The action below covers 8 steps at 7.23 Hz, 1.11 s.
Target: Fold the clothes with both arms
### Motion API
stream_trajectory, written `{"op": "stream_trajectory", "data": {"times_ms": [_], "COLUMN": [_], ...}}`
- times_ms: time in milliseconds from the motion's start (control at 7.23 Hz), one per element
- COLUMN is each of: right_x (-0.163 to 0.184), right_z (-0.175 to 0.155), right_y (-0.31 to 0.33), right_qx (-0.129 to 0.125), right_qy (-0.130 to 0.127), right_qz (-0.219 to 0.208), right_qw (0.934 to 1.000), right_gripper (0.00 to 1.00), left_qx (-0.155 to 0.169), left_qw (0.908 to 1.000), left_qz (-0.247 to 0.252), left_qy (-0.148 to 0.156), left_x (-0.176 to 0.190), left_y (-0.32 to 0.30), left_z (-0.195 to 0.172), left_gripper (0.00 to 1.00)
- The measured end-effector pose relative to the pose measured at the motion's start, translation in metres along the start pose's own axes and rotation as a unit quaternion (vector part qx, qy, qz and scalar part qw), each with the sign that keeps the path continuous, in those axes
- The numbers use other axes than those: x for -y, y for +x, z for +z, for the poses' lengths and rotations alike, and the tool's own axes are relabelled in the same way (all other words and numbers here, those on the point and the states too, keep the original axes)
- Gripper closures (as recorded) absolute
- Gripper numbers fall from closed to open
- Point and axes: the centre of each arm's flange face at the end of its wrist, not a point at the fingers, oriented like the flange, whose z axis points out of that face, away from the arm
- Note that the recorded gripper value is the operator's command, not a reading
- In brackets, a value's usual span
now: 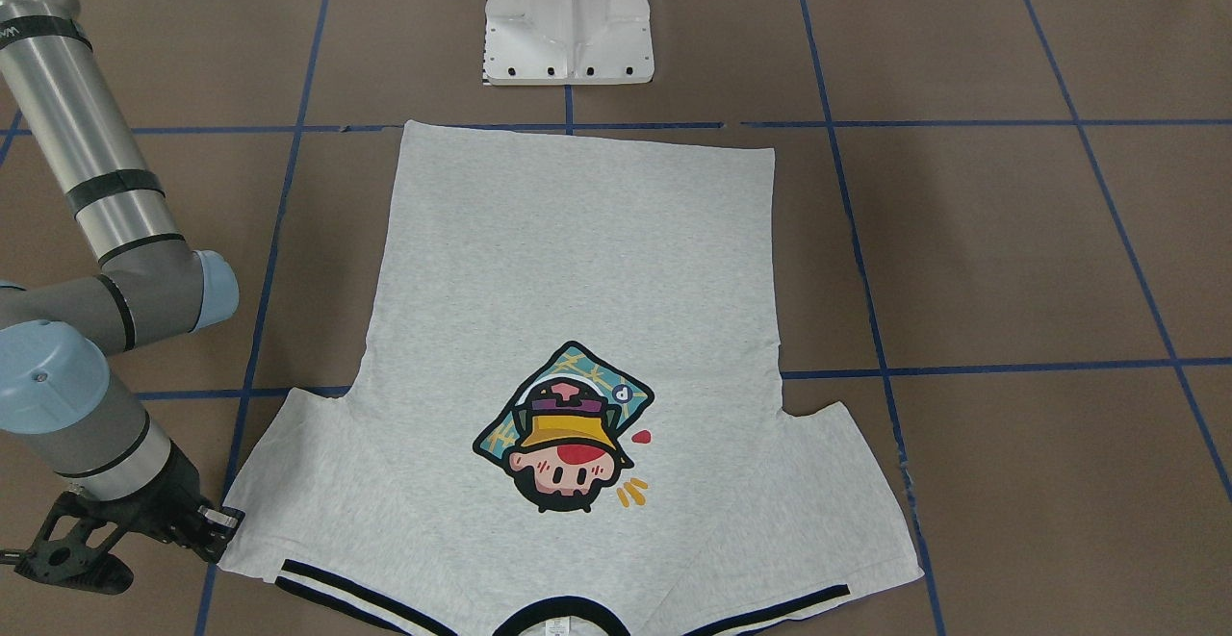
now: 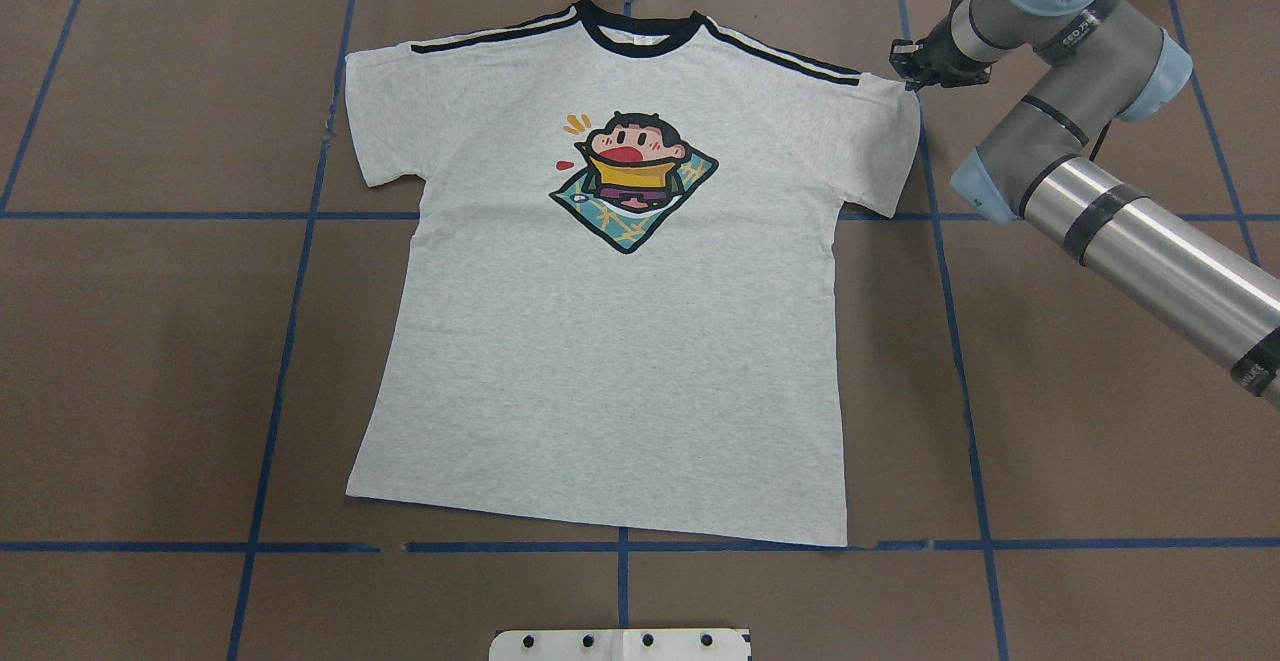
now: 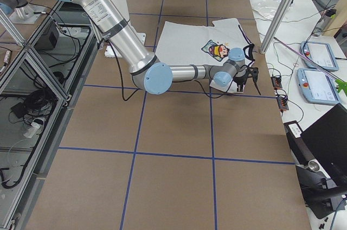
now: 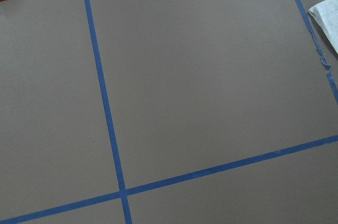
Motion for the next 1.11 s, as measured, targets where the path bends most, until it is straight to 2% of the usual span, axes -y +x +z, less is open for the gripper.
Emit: {"op": "stream_trajectory", "data": {"times_ms": [277,553,830,1107], "right_x": [-0.020,-0.044,-0.037,-0.023], "right_z": [-0.023,-0.025,-0.014,0.001], "right_y": [-0.060,-0.134,-0.176,-0.195], "right_qx": [0.025,0.031,0.017,-0.011], "right_qy": [-0.008,-0.023,-0.032,-0.022], "right_qz": [-0.011,-0.020,-0.018,-0.012], "right_qw": [0.9996,0.9991,0.9992,0.9996], "right_gripper": [1.00,1.00,1.00,1.00], "left_qx": [-0.001,-0.001,-0.001,-0.001], "left_qw": [1.0000,1.0000,1.0000,1.0000], "left_qz": [0.005,0.004,0.005,0.004], "left_qy": [0.005,0.006,0.005,0.004], "left_x": [-0.007,-0.009,-0.010,-0.014], "left_y": [0.007,0.009,0.009,0.008], "left_z": [-0.007,-0.008,-0.008,-0.007], "left_gripper": [0.01,0.01,0.01,0.01]}}
